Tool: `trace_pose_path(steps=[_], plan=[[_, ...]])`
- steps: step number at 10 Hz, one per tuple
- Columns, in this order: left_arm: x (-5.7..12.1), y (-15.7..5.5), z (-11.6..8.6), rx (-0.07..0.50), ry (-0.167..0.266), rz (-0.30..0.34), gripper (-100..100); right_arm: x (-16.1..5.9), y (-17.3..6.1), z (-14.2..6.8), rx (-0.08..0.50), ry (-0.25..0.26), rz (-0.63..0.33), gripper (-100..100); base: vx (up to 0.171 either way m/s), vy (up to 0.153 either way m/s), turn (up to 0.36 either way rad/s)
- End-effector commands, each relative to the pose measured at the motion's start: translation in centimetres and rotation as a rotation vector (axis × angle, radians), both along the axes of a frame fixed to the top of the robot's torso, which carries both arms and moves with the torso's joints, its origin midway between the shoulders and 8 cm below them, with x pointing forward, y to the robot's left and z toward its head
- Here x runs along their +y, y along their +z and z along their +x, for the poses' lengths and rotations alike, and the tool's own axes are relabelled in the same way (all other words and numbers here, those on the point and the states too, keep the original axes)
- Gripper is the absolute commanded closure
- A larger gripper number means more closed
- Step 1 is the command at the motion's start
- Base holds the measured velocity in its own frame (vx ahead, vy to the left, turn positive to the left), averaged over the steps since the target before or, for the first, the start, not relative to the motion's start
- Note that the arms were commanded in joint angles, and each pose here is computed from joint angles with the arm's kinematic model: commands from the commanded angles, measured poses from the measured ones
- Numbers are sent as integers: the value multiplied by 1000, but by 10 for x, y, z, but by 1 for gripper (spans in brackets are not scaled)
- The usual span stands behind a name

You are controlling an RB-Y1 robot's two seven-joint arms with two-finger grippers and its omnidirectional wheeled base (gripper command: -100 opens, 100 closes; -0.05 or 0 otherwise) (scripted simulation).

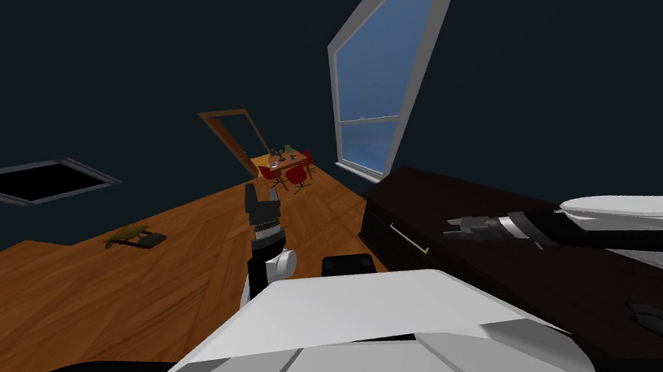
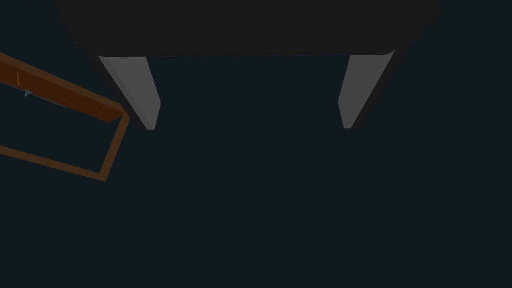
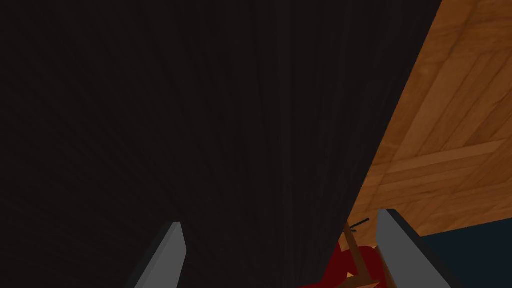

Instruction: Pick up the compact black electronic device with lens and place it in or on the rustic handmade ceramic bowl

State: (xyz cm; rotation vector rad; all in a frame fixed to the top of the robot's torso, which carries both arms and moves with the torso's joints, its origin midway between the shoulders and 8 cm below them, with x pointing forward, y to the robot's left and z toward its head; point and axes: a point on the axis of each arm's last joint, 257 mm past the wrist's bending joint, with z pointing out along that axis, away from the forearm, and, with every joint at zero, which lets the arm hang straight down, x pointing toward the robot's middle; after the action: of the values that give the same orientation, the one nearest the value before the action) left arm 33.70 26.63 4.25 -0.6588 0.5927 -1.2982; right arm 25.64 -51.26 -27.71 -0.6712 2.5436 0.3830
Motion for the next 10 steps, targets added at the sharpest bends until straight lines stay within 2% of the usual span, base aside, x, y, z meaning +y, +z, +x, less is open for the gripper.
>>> trace_pose_path(steps=[1, 2, 4, 5, 6, 7, 8, 10], plan=[[0, 0, 0, 0, 0, 0, 0, -34, -6, -30, 78, 0, -88, -100, -28, -50, 192], [0, 0, 0, 0, 0, 0, 0, -36, -4, -30, 79, 3, -94, -100, -30, -39, 53], [0, 0, 0, 0, 0, 0, 0, -77, -4, -66, 173, 1, -198, -100, -59, -62, 80], [0, 0, 0, 0, 0, 0, 0, -77, -4, -66, 173, 1, -198, -100, -49, -52, 51], [0, 0, 0, 0, 0, 0, 0, -96, -1, -83, 218, 1, -245, -100, -49, -58, 47], [0, 0, 0, 0, 0, 0, 0, -96, -1, -83, 218, 1, -245, -100, -43, -46, 23], [0, 0, 0, 0, 0, 0, 0, -113, 2, -100, 261, 1, -287, -100, -68, -65, 15], [0, 0, 0, 0, 0, 0, 0, -113, 2, -100, 261, 1, -287, -100, -40, -34, 7]])
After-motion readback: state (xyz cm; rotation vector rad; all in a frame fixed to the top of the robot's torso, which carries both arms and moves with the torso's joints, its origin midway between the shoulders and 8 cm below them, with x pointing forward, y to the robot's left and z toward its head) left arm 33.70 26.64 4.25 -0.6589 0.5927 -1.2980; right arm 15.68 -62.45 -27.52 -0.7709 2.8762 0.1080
